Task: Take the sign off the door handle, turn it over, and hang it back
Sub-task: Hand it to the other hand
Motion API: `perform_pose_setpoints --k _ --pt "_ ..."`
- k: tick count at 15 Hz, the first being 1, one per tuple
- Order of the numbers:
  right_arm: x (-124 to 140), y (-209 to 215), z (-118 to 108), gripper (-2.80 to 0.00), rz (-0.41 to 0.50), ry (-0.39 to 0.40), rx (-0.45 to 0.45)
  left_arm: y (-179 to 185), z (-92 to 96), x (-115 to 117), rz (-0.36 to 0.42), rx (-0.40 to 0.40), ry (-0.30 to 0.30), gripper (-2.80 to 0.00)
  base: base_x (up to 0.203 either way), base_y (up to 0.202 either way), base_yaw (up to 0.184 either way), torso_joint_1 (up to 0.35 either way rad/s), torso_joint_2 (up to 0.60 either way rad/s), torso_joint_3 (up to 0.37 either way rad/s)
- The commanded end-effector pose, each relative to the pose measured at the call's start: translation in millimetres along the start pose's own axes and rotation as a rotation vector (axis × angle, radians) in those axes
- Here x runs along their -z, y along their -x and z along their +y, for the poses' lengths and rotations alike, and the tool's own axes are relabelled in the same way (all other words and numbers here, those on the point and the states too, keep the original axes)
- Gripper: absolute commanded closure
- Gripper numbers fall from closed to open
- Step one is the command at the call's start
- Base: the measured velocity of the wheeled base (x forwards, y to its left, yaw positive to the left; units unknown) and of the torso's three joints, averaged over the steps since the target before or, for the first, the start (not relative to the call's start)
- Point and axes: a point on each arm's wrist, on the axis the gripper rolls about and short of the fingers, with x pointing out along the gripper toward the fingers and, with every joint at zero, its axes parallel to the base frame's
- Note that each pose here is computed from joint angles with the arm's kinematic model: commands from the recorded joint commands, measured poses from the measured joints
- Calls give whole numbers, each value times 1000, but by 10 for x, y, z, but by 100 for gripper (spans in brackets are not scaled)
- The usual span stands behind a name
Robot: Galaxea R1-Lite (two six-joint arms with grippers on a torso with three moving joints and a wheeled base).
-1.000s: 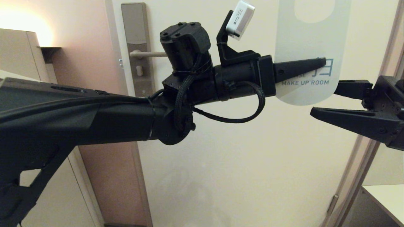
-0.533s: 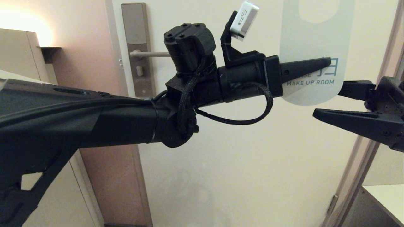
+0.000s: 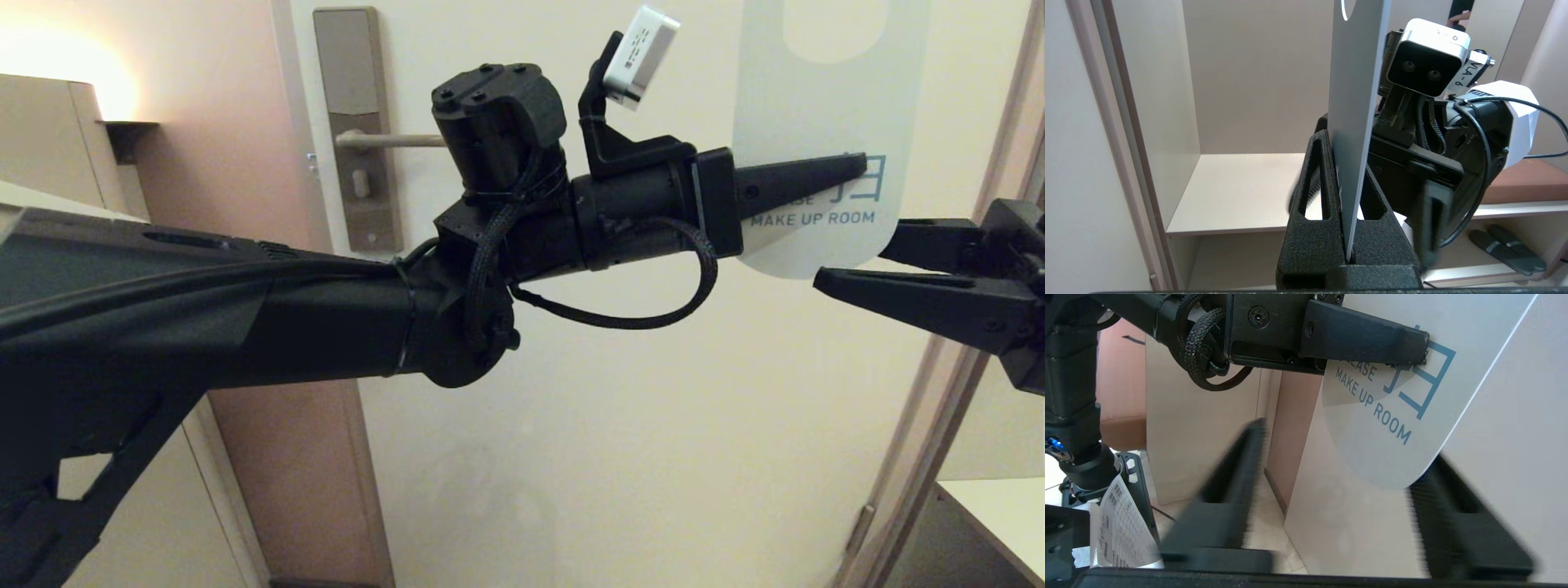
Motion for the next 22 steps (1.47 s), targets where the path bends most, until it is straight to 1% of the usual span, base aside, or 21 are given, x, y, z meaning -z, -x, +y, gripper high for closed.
perform_pose_setpoints --k 1,4,7,9,13,17,19,22 --pt "-2 1 2 0 -2 2 -4 0 -3 -1 0 6 1 0 0 0 0 0 0 0" --pt "-4 9 8 0 -3 5 -4 -41 -39 29 3 14 4 0 0 0 0 0 0 0" --pt "2 31 27 0 -5 5 -4 -97 -73 100 -6 -8 18 0 0 0 0 0 0 0" --pt "13 44 38 0 -4 4 -4 -112 -86 116 -5 -8 21 0 0 0 0 0 0 0" --pt "13 44 38 0 -4 4 -4 -110 -94 108 -6 -7 22 0 0 0 0 0 0 0" --pt "15 47 40 0 -4 4 -4 -75 -120 134 7 -13 38 0 0 0 0 0 0 0" --pt "15 47 40 0 -4 4 -4 -70 -123 136 1 -10 30 0 0 0 0 0 0 0" --pt "32 46 40 0 0 0 -4 -35 -134 154 6 -16 36 0 0 0 0 0 0 0"
